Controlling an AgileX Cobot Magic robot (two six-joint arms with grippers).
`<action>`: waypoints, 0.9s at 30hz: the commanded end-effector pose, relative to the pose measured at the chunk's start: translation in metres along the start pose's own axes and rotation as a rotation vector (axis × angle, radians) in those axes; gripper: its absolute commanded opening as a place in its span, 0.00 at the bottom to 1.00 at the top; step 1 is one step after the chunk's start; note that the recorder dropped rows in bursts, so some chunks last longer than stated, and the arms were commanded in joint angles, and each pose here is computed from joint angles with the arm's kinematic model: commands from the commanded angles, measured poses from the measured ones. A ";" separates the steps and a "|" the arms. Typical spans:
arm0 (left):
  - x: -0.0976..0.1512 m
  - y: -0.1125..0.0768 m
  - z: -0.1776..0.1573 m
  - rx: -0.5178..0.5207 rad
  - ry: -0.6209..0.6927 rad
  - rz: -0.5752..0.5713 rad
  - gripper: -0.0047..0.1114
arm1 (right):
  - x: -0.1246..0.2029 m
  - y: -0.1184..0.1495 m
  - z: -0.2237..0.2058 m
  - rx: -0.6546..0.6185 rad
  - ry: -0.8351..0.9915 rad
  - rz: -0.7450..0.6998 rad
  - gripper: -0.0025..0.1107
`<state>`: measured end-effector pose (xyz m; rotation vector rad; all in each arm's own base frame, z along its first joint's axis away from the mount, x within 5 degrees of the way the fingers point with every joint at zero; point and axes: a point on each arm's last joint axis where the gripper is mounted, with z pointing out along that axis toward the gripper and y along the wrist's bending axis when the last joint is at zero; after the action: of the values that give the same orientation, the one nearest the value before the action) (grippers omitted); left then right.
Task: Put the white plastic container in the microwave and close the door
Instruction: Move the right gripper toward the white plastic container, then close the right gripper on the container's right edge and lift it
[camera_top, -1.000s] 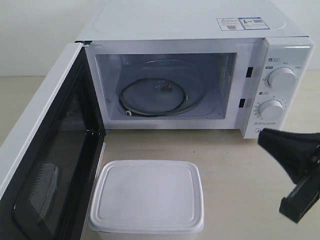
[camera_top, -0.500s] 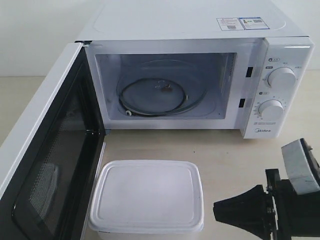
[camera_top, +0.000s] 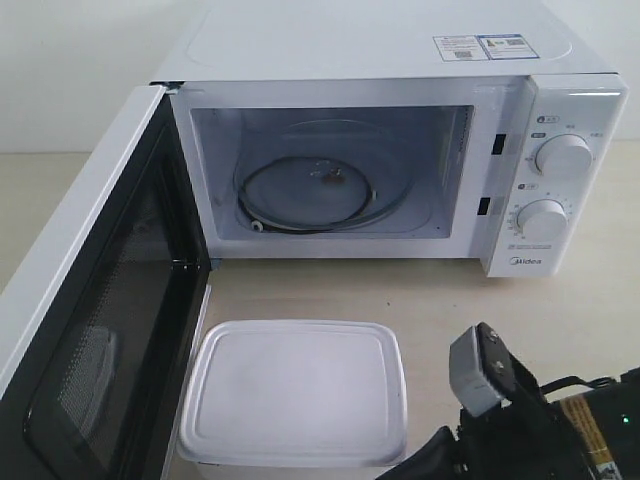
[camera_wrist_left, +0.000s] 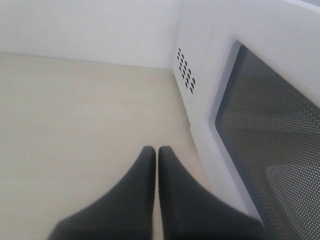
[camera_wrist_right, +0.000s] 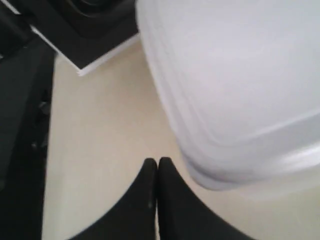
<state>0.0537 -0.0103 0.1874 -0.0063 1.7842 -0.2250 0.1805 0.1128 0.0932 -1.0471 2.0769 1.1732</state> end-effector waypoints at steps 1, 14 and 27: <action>0.001 0.000 0.000 0.004 -0.004 -0.003 0.08 | -0.004 -0.014 0.003 0.121 0.016 0.123 0.02; 0.001 0.000 0.000 0.004 -0.004 -0.003 0.08 | -0.072 -0.068 -0.001 0.364 -0.236 0.284 0.02; 0.001 0.000 0.000 0.004 -0.004 -0.003 0.08 | -0.026 -0.019 -0.039 0.495 -0.659 0.483 0.02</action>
<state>0.0537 -0.0103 0.1874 -0.0063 1.7842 -0.2250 0.2207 0.0901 0.1171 -0.1167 2.0236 0.8819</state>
